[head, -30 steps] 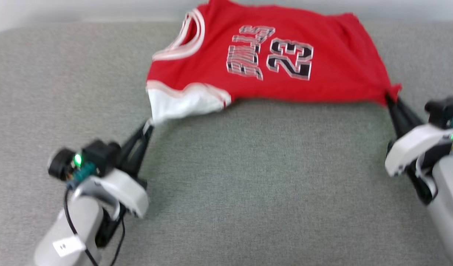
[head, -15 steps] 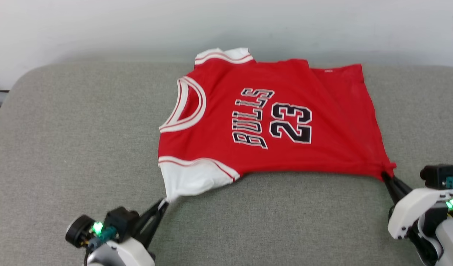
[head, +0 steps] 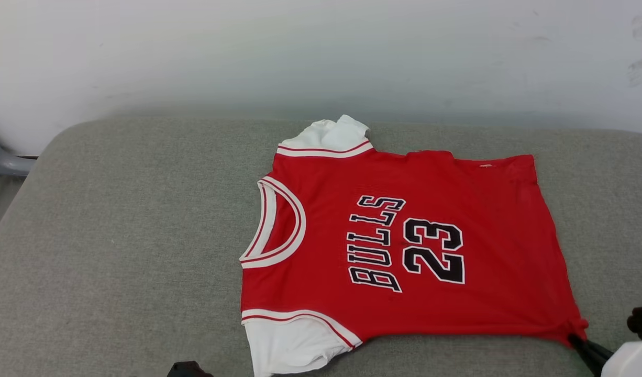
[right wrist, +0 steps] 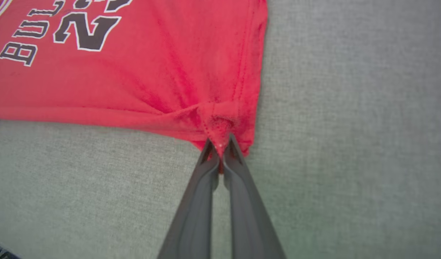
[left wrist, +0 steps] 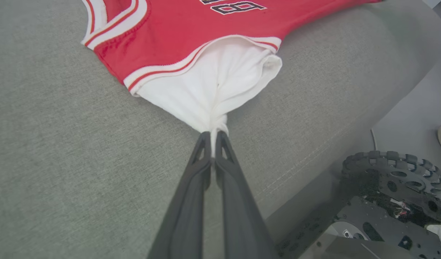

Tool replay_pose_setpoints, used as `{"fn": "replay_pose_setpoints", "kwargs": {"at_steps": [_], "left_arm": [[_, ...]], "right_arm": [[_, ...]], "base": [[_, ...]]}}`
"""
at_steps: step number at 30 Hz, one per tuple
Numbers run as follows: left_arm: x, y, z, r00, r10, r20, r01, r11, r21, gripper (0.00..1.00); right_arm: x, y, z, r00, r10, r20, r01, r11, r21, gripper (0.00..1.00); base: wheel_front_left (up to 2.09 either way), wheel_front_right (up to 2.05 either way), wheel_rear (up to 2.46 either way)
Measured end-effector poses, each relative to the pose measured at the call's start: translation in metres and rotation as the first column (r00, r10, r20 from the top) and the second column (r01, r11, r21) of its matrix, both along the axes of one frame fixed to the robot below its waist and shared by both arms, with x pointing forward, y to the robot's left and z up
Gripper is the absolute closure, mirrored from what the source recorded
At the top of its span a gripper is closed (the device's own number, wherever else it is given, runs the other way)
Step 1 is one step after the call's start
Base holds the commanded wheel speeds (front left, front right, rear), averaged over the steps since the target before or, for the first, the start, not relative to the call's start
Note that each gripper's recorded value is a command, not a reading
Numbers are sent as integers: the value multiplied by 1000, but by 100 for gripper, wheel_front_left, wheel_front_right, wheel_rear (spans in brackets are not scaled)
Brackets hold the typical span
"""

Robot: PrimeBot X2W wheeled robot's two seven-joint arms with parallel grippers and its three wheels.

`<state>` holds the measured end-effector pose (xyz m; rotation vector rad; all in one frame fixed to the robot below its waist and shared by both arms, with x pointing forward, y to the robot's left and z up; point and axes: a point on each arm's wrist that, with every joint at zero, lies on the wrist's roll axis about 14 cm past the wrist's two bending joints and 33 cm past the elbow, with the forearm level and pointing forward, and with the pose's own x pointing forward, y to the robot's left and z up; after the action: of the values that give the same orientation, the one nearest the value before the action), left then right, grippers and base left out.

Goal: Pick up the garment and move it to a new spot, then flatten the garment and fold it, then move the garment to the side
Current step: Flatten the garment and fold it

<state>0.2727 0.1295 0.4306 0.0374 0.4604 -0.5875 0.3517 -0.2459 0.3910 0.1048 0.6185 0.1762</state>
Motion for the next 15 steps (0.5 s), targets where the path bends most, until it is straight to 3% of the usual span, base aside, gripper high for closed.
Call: {"fn": "replay_pose_setpoints", "kwargs": {"at_steps": [9,15], "left_arm": [[-40,-9,-8,987,-72,-145,69,997,-23,100],[-24,-6,11,997,-48,-58,46,998,-36,100]], "right_arm": [[-44,2,-10,991,45,-123,-38,998,57,100],[-42,-3,8,997,35,-73,-30,997,69,100]], "base": [[0,0,0],[0,0,0]]}}
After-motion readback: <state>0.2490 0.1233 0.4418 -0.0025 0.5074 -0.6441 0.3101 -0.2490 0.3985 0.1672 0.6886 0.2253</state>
